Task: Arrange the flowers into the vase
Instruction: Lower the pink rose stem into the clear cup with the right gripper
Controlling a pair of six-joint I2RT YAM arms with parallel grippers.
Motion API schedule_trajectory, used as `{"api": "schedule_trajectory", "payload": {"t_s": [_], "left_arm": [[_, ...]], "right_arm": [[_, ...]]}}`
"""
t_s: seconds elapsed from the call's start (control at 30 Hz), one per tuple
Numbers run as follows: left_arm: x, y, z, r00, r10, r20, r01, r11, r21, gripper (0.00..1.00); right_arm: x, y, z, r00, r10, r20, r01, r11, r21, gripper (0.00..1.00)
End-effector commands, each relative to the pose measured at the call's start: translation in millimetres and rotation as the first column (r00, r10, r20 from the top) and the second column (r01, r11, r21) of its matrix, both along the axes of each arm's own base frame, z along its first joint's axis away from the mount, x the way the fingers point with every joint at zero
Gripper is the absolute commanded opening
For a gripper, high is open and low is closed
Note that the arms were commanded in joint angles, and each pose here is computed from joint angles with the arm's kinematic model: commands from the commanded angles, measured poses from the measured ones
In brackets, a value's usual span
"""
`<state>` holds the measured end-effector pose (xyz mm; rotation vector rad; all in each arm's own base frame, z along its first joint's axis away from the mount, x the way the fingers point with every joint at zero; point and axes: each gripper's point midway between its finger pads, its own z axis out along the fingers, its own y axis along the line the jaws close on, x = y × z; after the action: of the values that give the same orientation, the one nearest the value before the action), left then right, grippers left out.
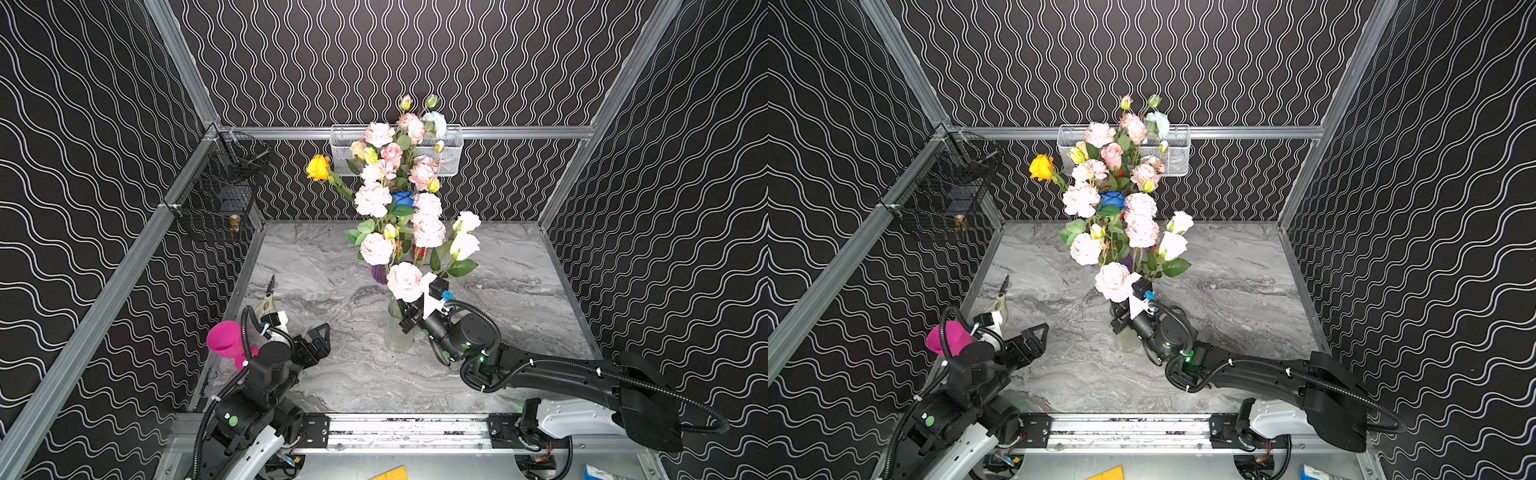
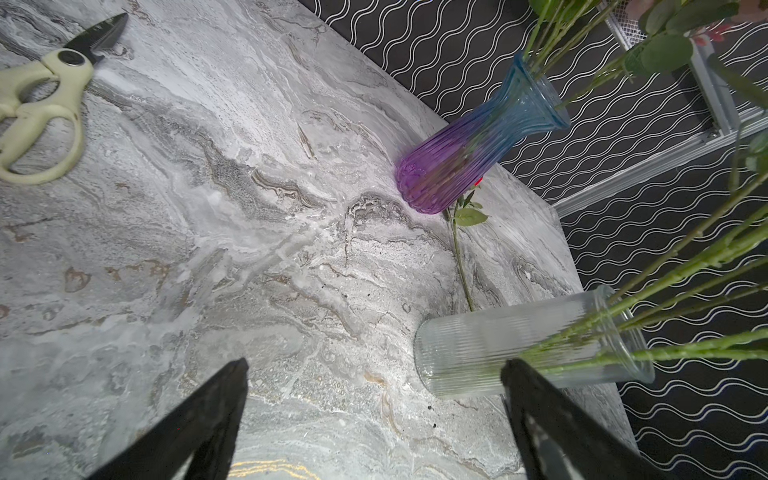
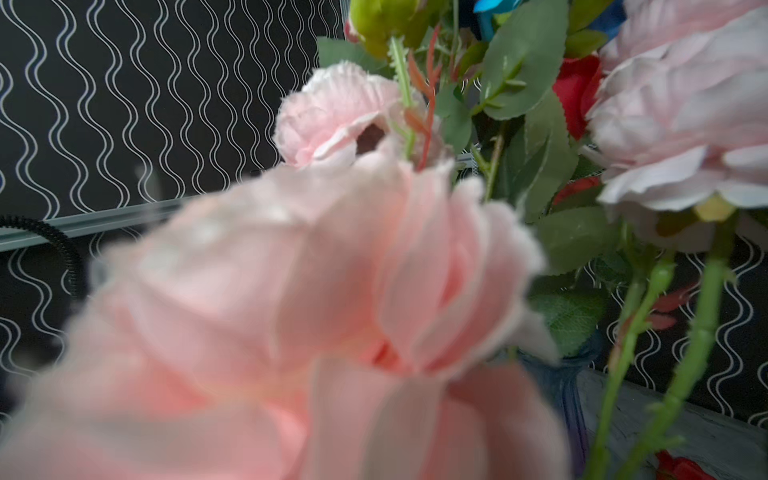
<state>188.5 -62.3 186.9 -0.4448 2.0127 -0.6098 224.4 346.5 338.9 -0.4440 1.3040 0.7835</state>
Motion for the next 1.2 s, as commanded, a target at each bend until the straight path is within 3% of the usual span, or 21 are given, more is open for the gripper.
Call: {"api": "schedule_trajectory", "payload": {"t_s": [0.0, 0.4, 0.67, 0.83, 1.17], "left_arm": [[-1, 0, 1, 1.000, 0.006, -0.001, -0.006, 1.000, -0.014, 0.99], [-2, 0, -3, 1.000, 0.005, -0.008, -0.005, 1.000, -0.020, 0.98], [-2, -2, -6, 1.000, 0.001, -0.013, -0.001, 1.000, -0.031, 0.99], [-1, -2, -6, 1.000, -0.002, -0.014, 0.001, 0.999, -0.035, 0.99], [1, -7, 0, 1.000, -0.015, -0.001, 0.015, 0.998, -0.057, 0.98]], "right_arm": [[2, -7, -5, 0.999, -0.033, -0.024, 0.033, 0.999, 0.013, 0.10], [5, 5, -36, 0.994, -0.020, -0.103, 0.014, 0.998, -0.059, 0.08], [5, 4, -50, 0.990, -0.028, -0.138, 0.017, 0.996, -0.083, 0.11], [6, 0, -50, 0.989, -0.051, -0.136, 0.037, 0.994, -0.100, 0.19], [-14, 0, -32, 0.987, -0.005, -0.160, -0.016, 0.991, -0.131, 0.46]]}}
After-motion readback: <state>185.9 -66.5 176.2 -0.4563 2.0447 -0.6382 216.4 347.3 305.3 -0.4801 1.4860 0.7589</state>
